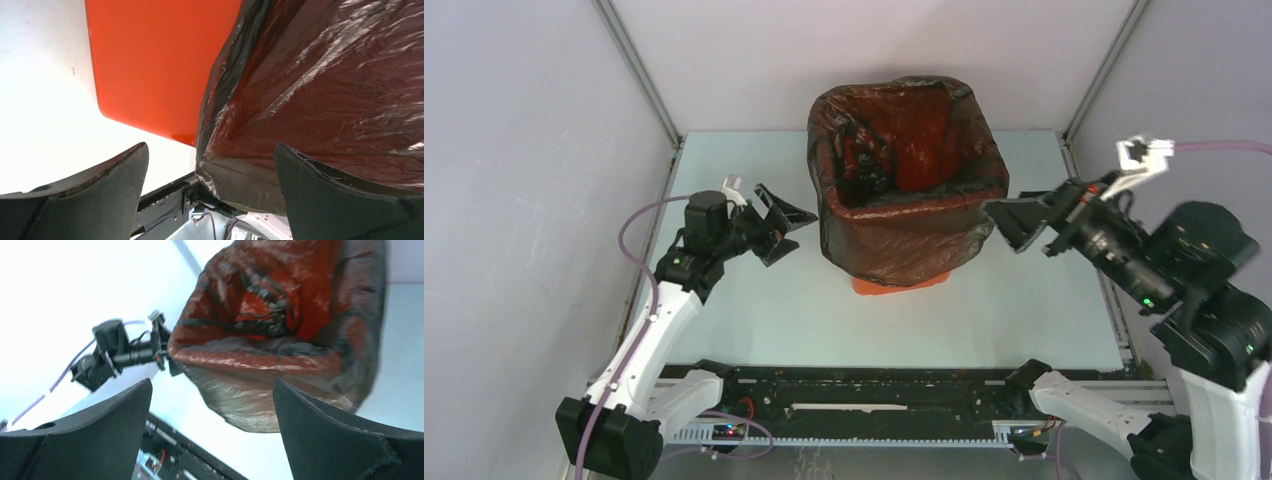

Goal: Put the trash bags into the trash bin

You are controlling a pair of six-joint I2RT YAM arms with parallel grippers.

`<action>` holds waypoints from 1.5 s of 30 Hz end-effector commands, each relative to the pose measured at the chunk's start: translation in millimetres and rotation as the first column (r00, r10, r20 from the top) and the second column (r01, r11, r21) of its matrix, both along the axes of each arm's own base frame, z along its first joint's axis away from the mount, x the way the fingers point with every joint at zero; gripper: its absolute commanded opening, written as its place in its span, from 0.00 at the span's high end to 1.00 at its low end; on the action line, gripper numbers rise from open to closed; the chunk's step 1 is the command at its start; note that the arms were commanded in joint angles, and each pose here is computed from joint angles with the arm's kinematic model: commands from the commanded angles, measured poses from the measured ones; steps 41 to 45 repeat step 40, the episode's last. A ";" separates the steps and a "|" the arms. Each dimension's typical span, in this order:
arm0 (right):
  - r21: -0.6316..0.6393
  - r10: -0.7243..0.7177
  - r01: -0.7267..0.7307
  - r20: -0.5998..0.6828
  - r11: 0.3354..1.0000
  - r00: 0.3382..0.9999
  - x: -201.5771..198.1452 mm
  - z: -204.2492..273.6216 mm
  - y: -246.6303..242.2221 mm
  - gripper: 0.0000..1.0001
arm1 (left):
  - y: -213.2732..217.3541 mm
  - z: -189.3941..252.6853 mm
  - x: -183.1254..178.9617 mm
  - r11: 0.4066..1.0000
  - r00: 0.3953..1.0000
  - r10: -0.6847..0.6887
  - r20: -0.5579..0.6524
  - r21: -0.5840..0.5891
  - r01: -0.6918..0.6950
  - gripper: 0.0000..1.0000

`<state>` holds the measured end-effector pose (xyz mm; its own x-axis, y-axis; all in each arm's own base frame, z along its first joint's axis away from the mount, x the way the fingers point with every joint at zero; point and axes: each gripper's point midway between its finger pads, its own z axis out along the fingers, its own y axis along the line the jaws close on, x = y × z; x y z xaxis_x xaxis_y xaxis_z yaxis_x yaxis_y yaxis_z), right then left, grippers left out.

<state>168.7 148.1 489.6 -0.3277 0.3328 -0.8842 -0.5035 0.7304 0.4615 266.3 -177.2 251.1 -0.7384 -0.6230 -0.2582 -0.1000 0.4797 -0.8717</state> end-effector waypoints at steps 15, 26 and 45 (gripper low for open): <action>-0.096 -0.487 0.483 -0.022 0.871 0.873 -1.5 -13.0 -108.6 0.00 | 75.1 178.6 -42.5 0.937 0.846 0.188 0.498 0.167 -0.306 0.00; 0.223 -0.294 0.250 0.195 0.942 0.936 -37.1 97.4 -82.7 0.00 | 132.6 349.6 -123.3 0.839 0.412 0.244 0.878 0.022 -0.544 0.00; 0.253 -0.287 0.223 0.252 0.941 0.924 -38.9 113.6 -81.2 0.00 | 157.5 345.9 -125.9 0.754 0.362 0.276 0.891 0.033 -0.656 0.00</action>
